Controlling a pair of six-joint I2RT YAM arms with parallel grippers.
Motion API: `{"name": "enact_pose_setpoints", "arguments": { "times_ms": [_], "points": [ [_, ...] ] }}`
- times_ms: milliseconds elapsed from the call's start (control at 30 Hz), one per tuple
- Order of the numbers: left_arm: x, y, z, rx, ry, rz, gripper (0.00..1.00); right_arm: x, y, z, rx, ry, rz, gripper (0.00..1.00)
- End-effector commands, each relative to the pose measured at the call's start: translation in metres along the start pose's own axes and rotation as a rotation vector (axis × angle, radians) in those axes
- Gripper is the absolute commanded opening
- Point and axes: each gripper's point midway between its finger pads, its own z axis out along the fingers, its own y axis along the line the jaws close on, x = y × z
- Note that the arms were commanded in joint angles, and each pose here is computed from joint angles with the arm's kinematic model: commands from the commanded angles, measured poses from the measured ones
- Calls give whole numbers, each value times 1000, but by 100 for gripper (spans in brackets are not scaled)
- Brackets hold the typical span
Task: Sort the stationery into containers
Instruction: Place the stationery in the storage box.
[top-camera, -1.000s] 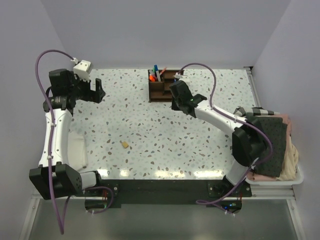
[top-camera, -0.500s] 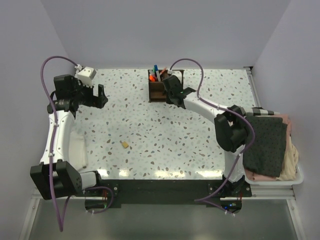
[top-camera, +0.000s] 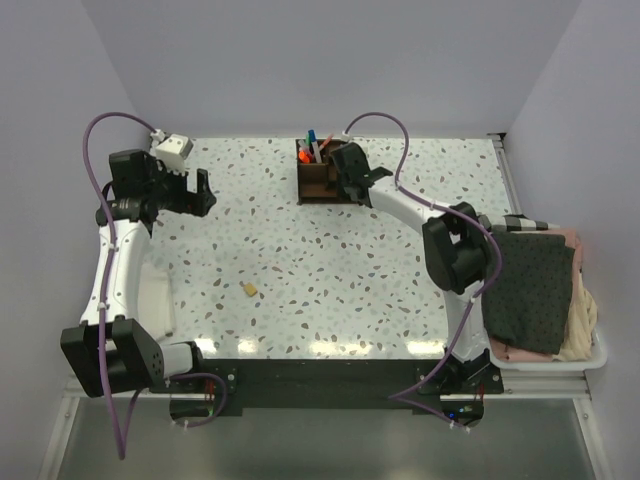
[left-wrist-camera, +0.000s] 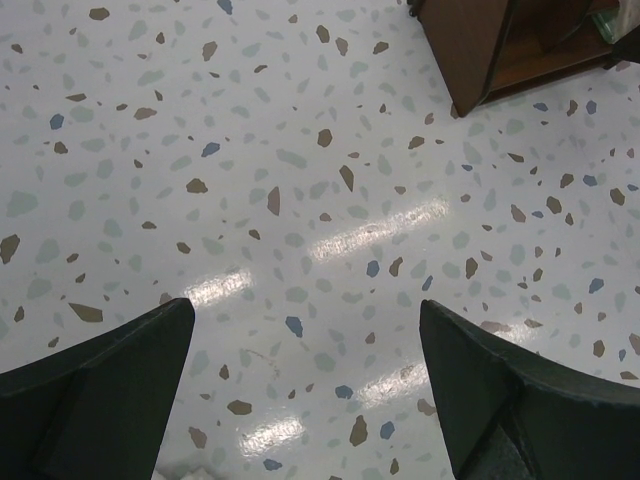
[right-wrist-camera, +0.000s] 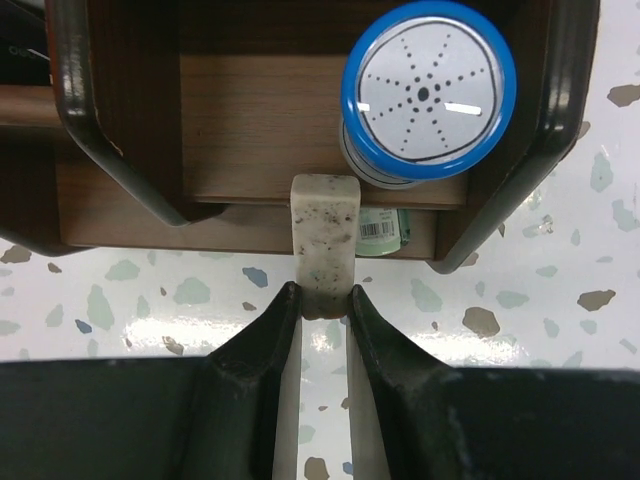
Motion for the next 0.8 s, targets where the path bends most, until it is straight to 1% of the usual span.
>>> {"name": "enact_pose_setpoints", "arguments": {
  "times_ms": [0,167,233,633,767],
  "points": [
    [-5,3,1,-16,-31,14,100,-16,18,-5,-79,-22,43,0],
    [-6,4,2,-18,-32,11,100,-9,17,-10,-85,5,60,0],
    [-6,4,2,-18,-32,11,100,1,17,-12,-87,25,58,0],
    [-7,4,3,-14,-37,6,100,14,18,-17,-101,57,47,0],
    [-5,4,2,-19,-34,6,100,13,18,-13,-95,45,37,0]
  ]
}}
